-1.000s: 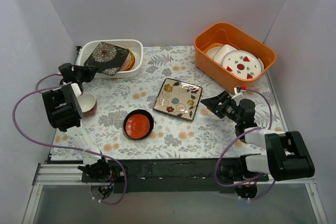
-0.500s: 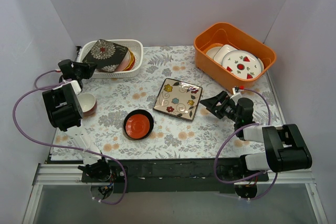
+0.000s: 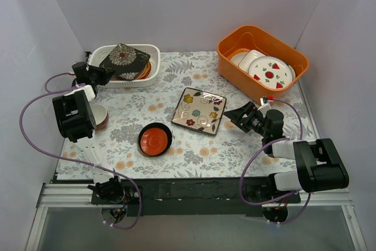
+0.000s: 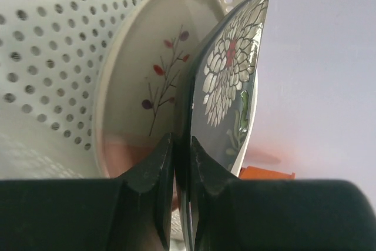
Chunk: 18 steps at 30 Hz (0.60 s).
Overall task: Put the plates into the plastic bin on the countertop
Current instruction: Place the plate in the plastic bin.
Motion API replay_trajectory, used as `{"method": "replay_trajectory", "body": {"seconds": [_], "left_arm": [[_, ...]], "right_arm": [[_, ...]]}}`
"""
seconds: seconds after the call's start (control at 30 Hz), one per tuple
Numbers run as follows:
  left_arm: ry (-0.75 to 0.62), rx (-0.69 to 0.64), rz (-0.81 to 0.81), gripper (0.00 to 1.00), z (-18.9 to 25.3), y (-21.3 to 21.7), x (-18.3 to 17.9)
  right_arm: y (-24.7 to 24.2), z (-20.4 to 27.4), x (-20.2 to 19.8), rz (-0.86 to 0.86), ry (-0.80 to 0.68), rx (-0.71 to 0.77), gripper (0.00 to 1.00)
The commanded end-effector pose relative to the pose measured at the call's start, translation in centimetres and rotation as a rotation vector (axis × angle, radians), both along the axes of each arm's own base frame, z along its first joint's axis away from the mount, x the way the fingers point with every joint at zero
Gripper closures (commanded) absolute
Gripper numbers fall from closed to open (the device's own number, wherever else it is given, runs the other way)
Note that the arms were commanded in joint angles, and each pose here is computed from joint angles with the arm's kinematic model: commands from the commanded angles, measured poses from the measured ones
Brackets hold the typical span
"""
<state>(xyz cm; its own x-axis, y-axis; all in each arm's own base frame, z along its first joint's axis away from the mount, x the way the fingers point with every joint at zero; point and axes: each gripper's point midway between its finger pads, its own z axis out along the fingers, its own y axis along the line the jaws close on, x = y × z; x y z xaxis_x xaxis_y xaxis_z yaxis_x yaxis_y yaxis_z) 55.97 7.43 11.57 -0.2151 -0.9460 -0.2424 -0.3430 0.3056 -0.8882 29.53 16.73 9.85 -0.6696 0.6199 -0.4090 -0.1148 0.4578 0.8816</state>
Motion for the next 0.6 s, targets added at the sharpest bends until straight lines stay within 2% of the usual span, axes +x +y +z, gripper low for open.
{"method": "replay_trajectory", "body": {"seconds": [0.0,0.4,0.57], "left_arm": [[-0.213,0.051,-0.05,1.0,7.9,-1.0,2.5],[-0.183,0.073,-0.074,0.97,6.4,-0.9,3.4],[-0.156,0.062,-0.102,0.89,5.4,-1.3,3.4]], "right_arm": [[0.0,2.2,1.1,-0.004,-0.095,0.003,0.08],[0.0,1.8,0.8,-0.004,-0.093,0.001,0.08],[-0.2,1.9,0.8,-0.015,-0.095,-0.003,0.08]]}}
